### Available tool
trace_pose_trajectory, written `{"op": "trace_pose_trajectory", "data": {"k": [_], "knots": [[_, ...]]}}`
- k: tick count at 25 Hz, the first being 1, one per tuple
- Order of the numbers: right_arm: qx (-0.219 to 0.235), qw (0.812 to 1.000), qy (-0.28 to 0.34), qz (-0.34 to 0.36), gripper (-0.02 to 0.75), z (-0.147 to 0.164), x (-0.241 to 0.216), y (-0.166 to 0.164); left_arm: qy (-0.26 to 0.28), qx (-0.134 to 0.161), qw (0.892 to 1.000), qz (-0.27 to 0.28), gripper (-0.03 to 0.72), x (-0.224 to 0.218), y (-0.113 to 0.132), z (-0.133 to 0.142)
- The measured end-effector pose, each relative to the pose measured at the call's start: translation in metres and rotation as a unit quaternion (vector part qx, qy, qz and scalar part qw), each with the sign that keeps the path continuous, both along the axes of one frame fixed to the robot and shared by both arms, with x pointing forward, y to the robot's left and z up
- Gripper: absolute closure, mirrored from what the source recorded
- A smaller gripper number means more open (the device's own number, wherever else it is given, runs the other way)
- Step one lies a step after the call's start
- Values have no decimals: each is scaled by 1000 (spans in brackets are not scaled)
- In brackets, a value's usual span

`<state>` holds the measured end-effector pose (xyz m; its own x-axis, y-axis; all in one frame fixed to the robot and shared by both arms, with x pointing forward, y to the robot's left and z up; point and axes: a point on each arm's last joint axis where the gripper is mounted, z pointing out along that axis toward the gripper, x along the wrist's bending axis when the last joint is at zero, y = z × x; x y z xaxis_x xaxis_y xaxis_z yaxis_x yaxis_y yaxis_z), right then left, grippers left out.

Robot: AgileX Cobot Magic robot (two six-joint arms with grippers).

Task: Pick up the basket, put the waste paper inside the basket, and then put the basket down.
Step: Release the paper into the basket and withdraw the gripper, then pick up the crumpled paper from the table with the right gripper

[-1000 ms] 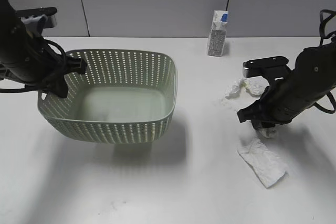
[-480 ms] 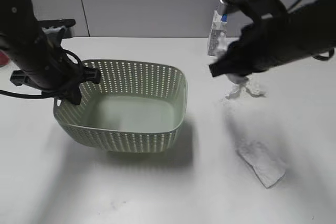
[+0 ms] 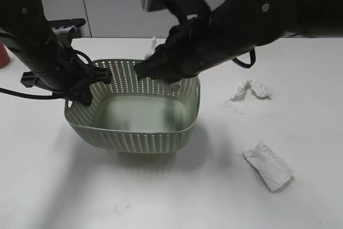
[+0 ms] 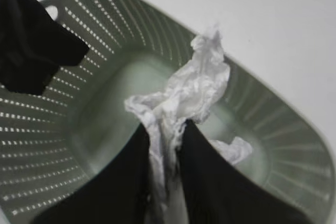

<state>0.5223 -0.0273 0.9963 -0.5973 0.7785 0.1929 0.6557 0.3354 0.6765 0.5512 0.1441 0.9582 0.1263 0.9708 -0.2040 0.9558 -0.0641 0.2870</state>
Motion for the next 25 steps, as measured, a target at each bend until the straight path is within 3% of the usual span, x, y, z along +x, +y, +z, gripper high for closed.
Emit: {"op": "trace_pose_trajectory", "data": {"k": [3, 6, 10, 17, 20, 25], "knots": [[-5, 1000, 11, 3, 284, -3, 5, 6, 0, -1, 1000, 1, 685, 0, 0, 0], [-1, 1000, 16, 5, 138, 11, 10, 8, 0, -1, 1000, 1, 685, 0, 0, 0], [-19, 999, 49, -5, 116, 31, 24, -7, 0, -1, 1000, 3, 685, 0, 0, 0], [-88, 989, 93, -69, 131, 51, 43, -90, 0, 4, 1000, 13, 685, 4, 10, 0], [-113, 982, 122, -94, 142, 33, 29, -121, -1, 6, 1000, 20, 685, 7, 15, 0], [-128, 975, 135, -118, 146, -29, -15, -149, 0, 6, 1000, 21, 685, 7, 16, 0]]}}
